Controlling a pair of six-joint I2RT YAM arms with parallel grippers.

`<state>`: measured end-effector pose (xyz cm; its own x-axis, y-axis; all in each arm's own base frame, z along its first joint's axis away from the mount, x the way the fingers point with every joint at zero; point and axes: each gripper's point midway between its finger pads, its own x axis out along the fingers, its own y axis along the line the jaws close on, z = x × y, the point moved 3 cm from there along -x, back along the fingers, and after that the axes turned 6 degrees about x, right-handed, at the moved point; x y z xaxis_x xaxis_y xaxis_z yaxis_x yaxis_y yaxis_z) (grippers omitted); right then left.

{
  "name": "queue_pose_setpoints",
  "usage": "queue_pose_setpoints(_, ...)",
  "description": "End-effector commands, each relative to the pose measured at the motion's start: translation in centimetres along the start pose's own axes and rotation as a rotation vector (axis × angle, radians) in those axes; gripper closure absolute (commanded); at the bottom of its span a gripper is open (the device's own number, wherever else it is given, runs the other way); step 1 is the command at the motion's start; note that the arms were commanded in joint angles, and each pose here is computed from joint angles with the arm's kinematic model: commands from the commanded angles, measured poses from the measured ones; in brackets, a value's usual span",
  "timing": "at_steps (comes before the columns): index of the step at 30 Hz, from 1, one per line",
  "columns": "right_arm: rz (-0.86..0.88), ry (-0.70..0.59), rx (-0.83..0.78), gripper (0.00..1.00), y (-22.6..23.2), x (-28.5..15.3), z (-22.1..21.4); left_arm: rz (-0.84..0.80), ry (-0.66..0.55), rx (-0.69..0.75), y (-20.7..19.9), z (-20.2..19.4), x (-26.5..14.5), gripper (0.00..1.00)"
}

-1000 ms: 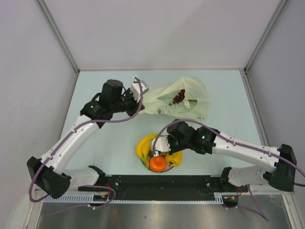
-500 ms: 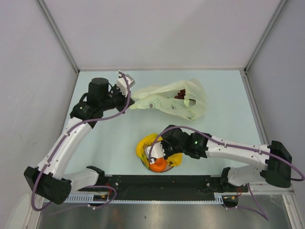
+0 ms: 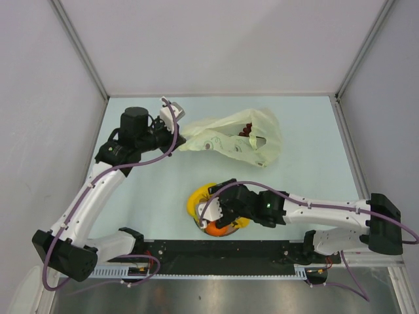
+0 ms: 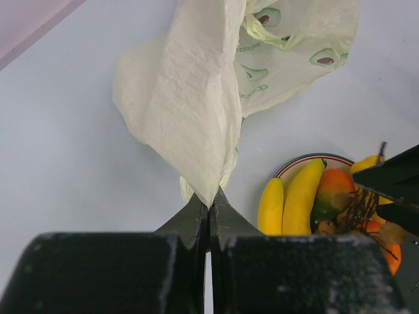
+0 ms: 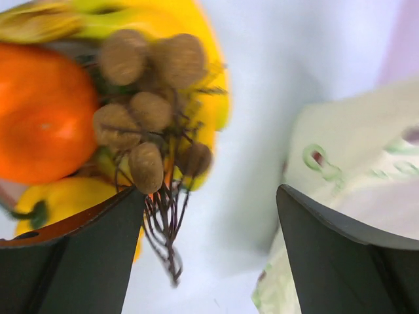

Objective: Take the fake fruits out of the plastic bag
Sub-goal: Place the fake fruit on the plate, then adjust the fake fruit on the plate.

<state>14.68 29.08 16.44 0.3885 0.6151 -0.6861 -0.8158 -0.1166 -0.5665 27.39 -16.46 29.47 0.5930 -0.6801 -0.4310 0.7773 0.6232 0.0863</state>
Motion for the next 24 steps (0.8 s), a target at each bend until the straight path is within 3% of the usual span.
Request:
queue_pose_setpoints(1,-0.377,-0.013,0.179,0.14,-6.0,-3.3,1.7,-0.009,-0.061,0.002,-0.1,1.7,-0.6,1.0)
queue_pose_setpoints(3,-0.486,0.023,0.254,0.0,-7.3,-4.5,0.9,-0.008,-0.065,0.003,0.0,1.8,-0.5,1.0)
queue_pose_setpoints(8,-0.662,0.064,0.406,0.0,-10.6,-6.3,-1.7,-0.017,-0.062,-0.006,-0.1,1.6,-0.3,1.0)
queue_pose_setpoints(13,-0.727,0.066,0.464,0.0,-11.7,-7.0,-2.3,-0.022,-0.053,-0.012,0.1,1.5,0.2,1.0)
queue_pose_setpoints(18,-0.739,0.059,0.469,0.01,-12.1,-7.2,-2.4,-0.022,-0.053,-0.015,0.3,1.9,0.4,1.0)
queue_pose_setpoints(24,-0.61,0.095,0.504,0.0,-9.6,-6.4,-1.9,-0.015,-0.042,-0.012,0.5,1.8,0.6,1.0)
